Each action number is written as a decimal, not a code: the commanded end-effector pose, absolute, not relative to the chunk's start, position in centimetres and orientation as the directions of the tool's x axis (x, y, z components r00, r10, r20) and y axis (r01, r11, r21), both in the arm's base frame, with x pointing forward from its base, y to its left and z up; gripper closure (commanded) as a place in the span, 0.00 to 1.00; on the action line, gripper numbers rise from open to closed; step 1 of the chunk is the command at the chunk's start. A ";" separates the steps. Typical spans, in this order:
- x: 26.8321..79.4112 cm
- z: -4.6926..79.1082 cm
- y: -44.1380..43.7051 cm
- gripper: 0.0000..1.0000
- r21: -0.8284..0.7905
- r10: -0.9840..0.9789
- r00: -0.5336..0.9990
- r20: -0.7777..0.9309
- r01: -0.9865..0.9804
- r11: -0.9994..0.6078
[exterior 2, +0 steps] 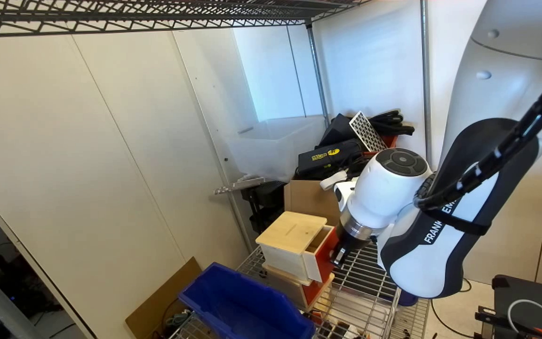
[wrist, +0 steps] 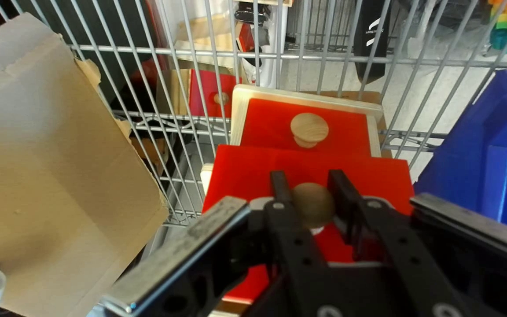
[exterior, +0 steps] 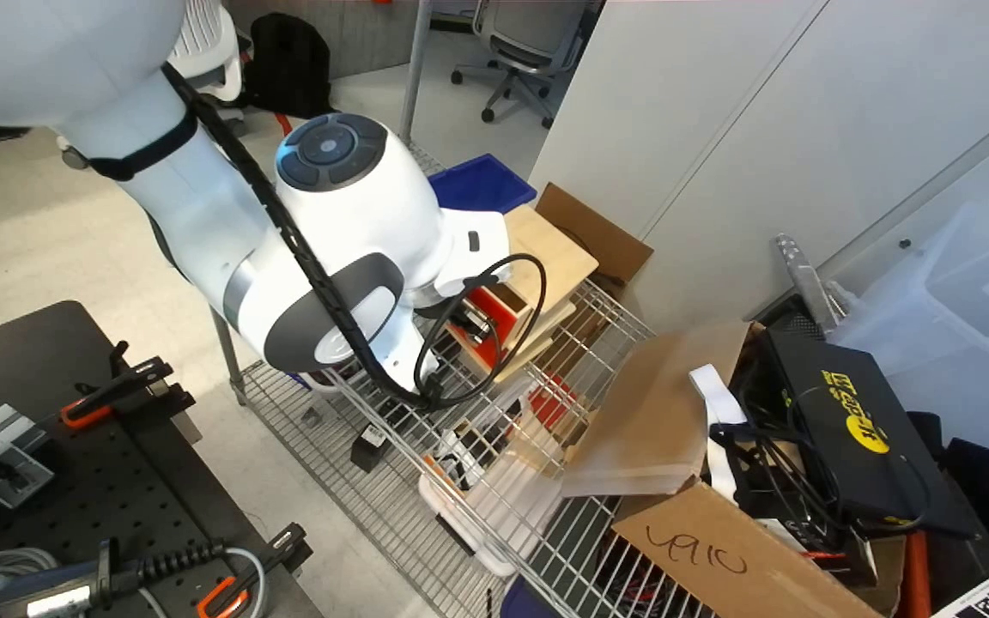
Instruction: Open the chest drawer
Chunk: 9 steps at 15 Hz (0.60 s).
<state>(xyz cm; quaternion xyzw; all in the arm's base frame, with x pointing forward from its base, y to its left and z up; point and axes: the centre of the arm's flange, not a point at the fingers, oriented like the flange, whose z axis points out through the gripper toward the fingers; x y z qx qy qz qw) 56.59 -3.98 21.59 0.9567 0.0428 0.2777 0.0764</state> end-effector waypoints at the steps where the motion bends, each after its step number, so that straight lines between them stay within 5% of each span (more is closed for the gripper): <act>1: 55.5 22.8 -3.7 0.93 0.169 0.139 0.824 0.549 0.054 -0.984; 9: 55.4 22.7 -3.7 0.93 0.170 0.148 0.824 0.547 0.063 -0.983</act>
